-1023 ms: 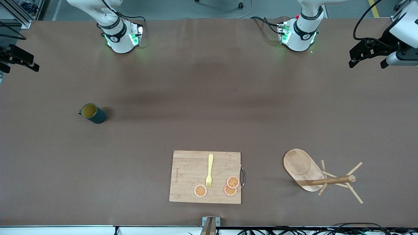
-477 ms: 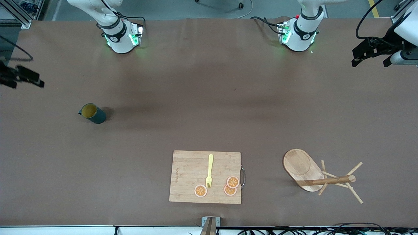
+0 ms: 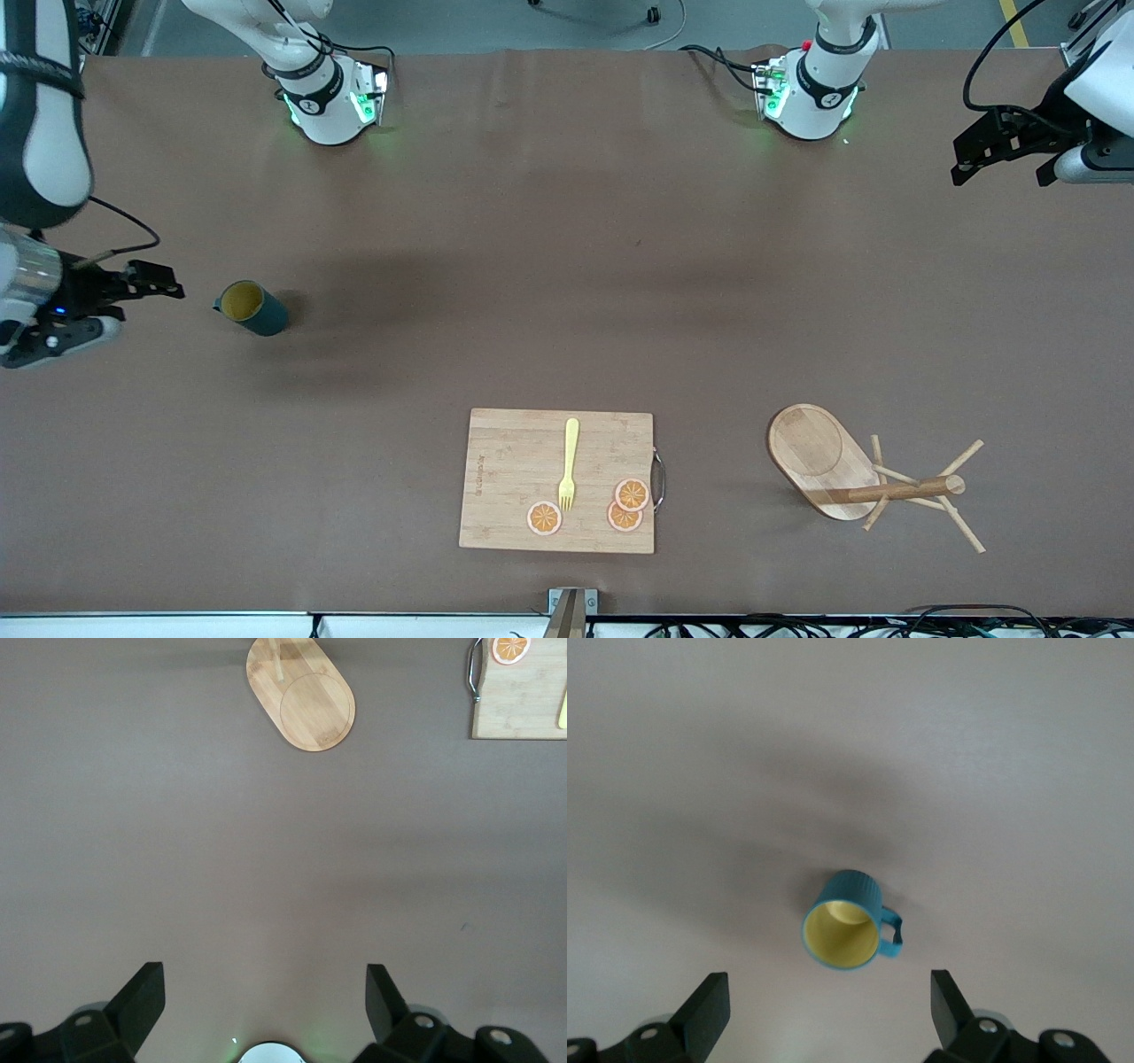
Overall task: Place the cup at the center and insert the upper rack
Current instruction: 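Grasp the teal mug rim with the right gripper, then carry the teal mug with the right gripper toward the table center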
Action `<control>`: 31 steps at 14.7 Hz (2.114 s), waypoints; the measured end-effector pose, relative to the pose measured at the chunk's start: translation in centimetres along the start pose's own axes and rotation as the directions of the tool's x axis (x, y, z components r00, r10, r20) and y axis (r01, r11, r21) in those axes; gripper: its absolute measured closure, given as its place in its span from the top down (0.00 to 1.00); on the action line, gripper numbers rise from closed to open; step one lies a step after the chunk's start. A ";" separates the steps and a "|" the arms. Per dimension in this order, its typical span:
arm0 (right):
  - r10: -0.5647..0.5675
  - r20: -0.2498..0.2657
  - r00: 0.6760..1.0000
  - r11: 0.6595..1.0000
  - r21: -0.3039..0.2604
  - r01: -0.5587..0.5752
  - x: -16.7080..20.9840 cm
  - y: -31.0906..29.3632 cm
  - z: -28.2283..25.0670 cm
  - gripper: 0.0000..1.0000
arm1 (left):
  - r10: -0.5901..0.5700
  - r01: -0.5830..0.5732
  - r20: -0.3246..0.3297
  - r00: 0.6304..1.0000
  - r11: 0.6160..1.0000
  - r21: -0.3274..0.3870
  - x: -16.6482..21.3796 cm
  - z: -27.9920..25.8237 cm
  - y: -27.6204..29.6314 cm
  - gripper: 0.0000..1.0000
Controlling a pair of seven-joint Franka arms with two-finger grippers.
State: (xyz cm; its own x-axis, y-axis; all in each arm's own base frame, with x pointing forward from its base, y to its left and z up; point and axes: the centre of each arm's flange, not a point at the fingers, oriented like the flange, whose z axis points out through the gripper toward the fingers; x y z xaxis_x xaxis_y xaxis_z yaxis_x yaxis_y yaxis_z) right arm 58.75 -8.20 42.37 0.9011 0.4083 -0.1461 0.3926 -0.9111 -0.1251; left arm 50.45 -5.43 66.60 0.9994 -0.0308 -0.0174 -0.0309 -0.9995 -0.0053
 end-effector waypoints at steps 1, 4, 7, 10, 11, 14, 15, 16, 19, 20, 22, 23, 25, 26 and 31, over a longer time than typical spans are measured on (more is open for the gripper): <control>-0.047 -0.009 0.999 0.999 -0.006 0.047 -0.2 0.4 2.5 1.00 | 0.000 0.000 0.000 1.000 1.000 0.000 0.0 0.0 0.0 1.00; -0.224 -0.057 0.973 0.973 -0.064 0.220 -1.4 1.1 9.3 1.00 | 0.003 -0.003 0.002 1.000 1.000 0.000 0.0 0.1 0.2 1.00; -0.304 -0.059 0.951 0.950 -0.087 0.299 -2.9 0.5 15.5 1.00 | 0.011 -0.011 0.006 1.000 1.000 0.001 0.1 0.2 0.6 1.00; -0.357 -0.033 0.934 0.933 -0.068 0.354 -3.1 0.5 18.4 1.00 | 0.015 -0.015 0.009 1.000 1.000 0.001 0.2 0.4 0.8 1.00; -0.368 -0.028 0.929 0.929 -0.063 0.366 -3.1 0.6 18.8 1.00 | 0.015 -0.015 0.010 1.000 1.000 0.001 0.2 0.4 0.8 1.00; -0.388 -0.024 0.921 0.920 -0.061 0.386 -3.4 1.0 19.2 0.87 | 0.015 -0.015 0.010 1.000 1.000 0.001 0.2 0.4 0.8 1.00; -0.389 -0.025 0.921 0.920 -0.061 0.387 -3.5 1.3 19.3 0.77 | 0.016 -0.016 0.011 1.000 1.000 0.001 0.2 0.4 0.8 1.00; -0.388 -0.024 0.921 0.920 -0.060 0.386 -3.6 1.5 19.5 0.67 | 0.016 -0.016 0.011 1.000 1.000 0.001 0.2 0.5 0.8 1.00; -0.386 -0.022 0.922 0.921 -0.056 0.385 -3.7 1.7 19.8 0.34 | 0.020 -0.020 0.015 1.000 1.000 0.001 0.3 0.6 1.0 1.00; -0.386 -0.022 0.922 0.921 -0.056 0.385 -3.7 1.7 19.8 0.25 | 0.021 -0.021 0.017 1.000 1.000 0.001 0.4 0.7 1.1 1.00; -0.385 -0.021 0.922 0.922 -0.054 0.384 -3.7 1.7 19.7 0.04 | 0.021 -0.021 0.019 1.000 1.000 0.000 0.5 0.8 1.1 1.00; -0.379 -0.019 0.925 0.924 -0.048 0.378 -3.6 1.6 19.6 0.04 | 0.021 -0.021 0.019 1.000 1.000 0.000 0.5 0.8 1.1 1.00; -0.323 -0.007 0.946 0.946 -0.022 0.323 -2.9 0.8 18.5 0.04 | 0.021 -0.021 0.019 1.000 1.000 0.000 0.5 0.8 1.1 1.00; -0.283 0.001 0.959 0.959 -0.011 0.283 -2.1 -0.4 17.2 0.04 | 0.021 -0.021 0.019 1.000 1.000 0.000 0.5 0.8 1.0 1.00; -0.034 0.012 0.999 0.999 -0.009 0.034 2.7 -12.4 10.7 0.04 | 0.019 -0.019 0.018 1.000 1.000 0.000 0.5 0.8 0.9 1.00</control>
State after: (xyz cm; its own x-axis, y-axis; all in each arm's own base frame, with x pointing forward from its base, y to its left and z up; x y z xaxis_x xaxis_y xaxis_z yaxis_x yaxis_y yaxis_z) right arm 54.34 4.79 33.02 0.8850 0.4394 -0.1536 0.4244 -0.8973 -0.1214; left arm 50.88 -6.37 65.80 0.9982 -0.0492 -0.0355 -0.0494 -0.9988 -0.0051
